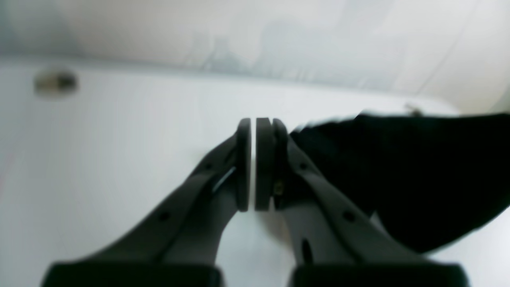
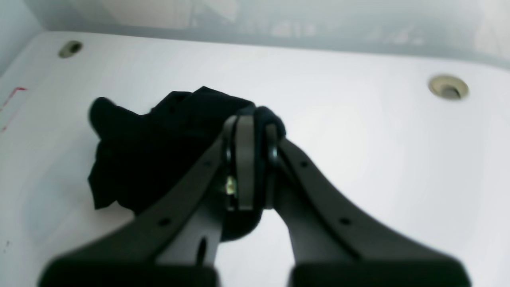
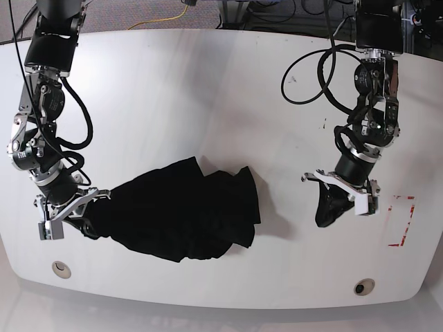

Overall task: Layout the t-shirt on the table in an organized manner, then fold the t-shirt properly
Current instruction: 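Move the left gripper toward the shirt's loose edge to grasp it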

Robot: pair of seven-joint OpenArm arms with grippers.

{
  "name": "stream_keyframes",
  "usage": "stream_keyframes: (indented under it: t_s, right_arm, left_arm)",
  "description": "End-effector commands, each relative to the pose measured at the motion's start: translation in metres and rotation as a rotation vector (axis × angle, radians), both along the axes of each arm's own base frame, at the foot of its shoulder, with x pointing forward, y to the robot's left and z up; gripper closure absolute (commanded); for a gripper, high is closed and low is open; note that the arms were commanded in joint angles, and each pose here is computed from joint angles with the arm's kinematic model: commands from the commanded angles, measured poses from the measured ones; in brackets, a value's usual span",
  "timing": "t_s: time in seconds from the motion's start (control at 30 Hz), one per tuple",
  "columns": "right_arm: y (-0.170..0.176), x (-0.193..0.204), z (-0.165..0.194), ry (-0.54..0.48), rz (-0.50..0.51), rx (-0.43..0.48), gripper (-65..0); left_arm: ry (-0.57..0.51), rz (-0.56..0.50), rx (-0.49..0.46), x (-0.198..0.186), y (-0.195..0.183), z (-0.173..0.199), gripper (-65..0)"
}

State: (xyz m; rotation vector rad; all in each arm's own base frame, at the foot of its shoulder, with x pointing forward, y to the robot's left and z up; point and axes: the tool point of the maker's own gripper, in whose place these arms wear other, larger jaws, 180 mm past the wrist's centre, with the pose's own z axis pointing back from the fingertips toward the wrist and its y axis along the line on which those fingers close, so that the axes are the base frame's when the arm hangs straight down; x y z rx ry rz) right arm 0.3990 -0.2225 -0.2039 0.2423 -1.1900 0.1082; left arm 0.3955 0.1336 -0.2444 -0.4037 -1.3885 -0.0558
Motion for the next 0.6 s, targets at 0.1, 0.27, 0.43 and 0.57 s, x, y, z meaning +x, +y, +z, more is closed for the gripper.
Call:
stream_keyframes:
  t_s: [0.1,0.27,0.43,0.57]
  right_arm:
    - [0.0,-0.002,0.008,-0.037,0.006,-0.004,0.0]
    - [0.006,-0.003,0.003,-0.031,0.008,0.023,0.0]
    - [0.009,-0.003,0.003,-0.031,0.012,0.029,0.0]
    - [0.01,-0.003,0.003,-0.033,0.013,0.031,0.0]
  left_arm:
    - [0.01,-0.043,-0.002,-0.002,-0.014,-0.01,-0.6]
    - [0.047,-0.064,-0.001,-0.01,-0.022,-0.024,-4.7]
    - [0.087,-0.088,-0.006,-0.017,-0.032,-0.039,-25.0]
    - [0.107,-0.113,-0.004,-0.022,-0.041,-0.046,-39.9]
